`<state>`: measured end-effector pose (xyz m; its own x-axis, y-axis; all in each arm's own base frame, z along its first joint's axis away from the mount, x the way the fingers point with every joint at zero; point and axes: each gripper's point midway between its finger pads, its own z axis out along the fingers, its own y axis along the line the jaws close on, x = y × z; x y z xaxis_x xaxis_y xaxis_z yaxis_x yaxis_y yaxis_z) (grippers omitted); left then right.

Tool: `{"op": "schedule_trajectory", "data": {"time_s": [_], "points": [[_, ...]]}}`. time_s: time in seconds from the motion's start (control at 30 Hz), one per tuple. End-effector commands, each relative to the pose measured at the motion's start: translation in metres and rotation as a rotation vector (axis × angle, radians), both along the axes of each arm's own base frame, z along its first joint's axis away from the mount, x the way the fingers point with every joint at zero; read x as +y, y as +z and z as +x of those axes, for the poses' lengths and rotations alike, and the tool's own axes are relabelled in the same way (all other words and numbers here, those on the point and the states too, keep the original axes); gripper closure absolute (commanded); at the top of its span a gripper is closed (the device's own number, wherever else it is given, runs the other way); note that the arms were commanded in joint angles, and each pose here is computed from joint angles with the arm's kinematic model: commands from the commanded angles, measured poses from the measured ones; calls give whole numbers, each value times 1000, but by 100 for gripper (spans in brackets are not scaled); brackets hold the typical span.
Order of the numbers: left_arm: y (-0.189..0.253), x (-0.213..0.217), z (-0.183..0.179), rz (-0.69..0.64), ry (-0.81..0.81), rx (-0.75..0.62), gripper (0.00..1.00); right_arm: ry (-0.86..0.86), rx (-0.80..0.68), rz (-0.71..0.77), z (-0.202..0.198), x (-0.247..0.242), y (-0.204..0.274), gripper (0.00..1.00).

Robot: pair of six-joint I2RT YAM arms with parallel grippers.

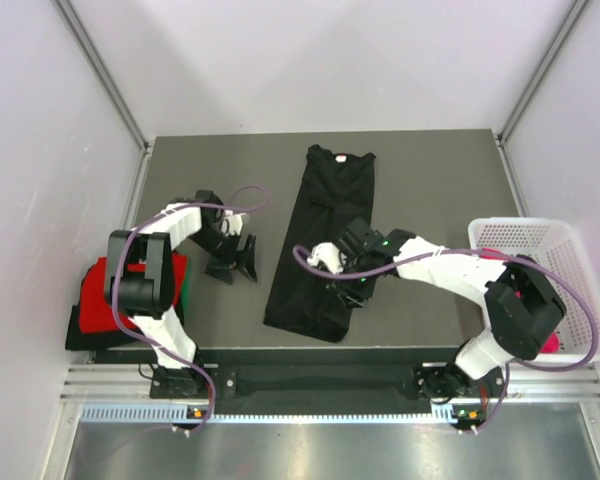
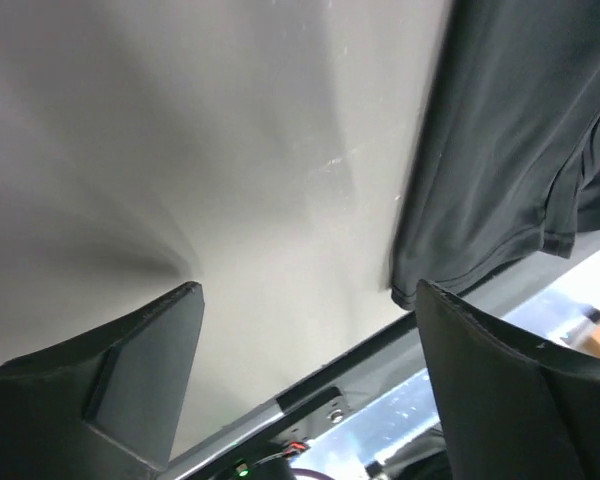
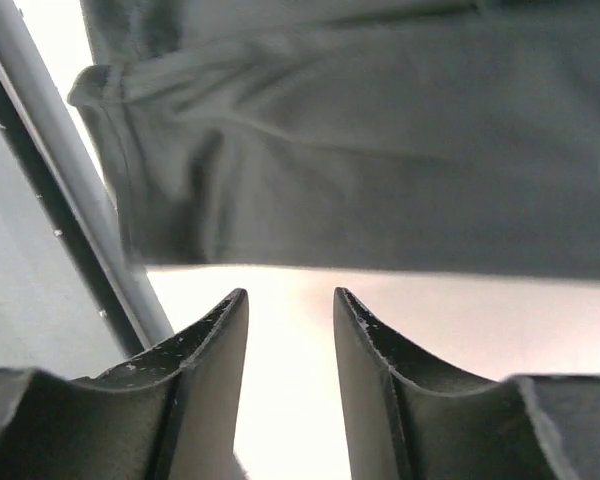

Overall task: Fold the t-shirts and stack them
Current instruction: Fold the tshirt

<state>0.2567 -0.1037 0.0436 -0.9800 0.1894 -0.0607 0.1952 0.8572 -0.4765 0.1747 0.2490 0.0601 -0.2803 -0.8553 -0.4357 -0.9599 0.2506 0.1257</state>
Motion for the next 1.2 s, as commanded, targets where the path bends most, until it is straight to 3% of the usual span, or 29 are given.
{"op": "schedule_trajectory", "data": {"time_s": [0.0,0.17,0.43,0.7,0.8,0.93,1.0,1.17], "points": [[1,-16,-4,-107,17,14,16,-52,183,116,-21,4,17,59],[-2,-24,-2,-163,-18,86,19,-10,336,210,-50,14,35,58],[-22,-37,-25,-124,-85,155,23,-274,579,223,-50,11,25,55],[-37,-26,-36,4,-14,143,45,-506,791,147,-55,11,-10,66],[-37,-27,-36,43,-25,117,44,-545,814,110,-61,9,-22,64],[-39,-35,-42,97,-58,106,32,-585,803,89,-70,0,-31,58],[-42,-40,-47,116,-83,110,31,-596,794,88,-66,1,-32,57],[-46,-40,-50,145,-92,124,37,-600,821,47,-63,7,-42,57]]}}
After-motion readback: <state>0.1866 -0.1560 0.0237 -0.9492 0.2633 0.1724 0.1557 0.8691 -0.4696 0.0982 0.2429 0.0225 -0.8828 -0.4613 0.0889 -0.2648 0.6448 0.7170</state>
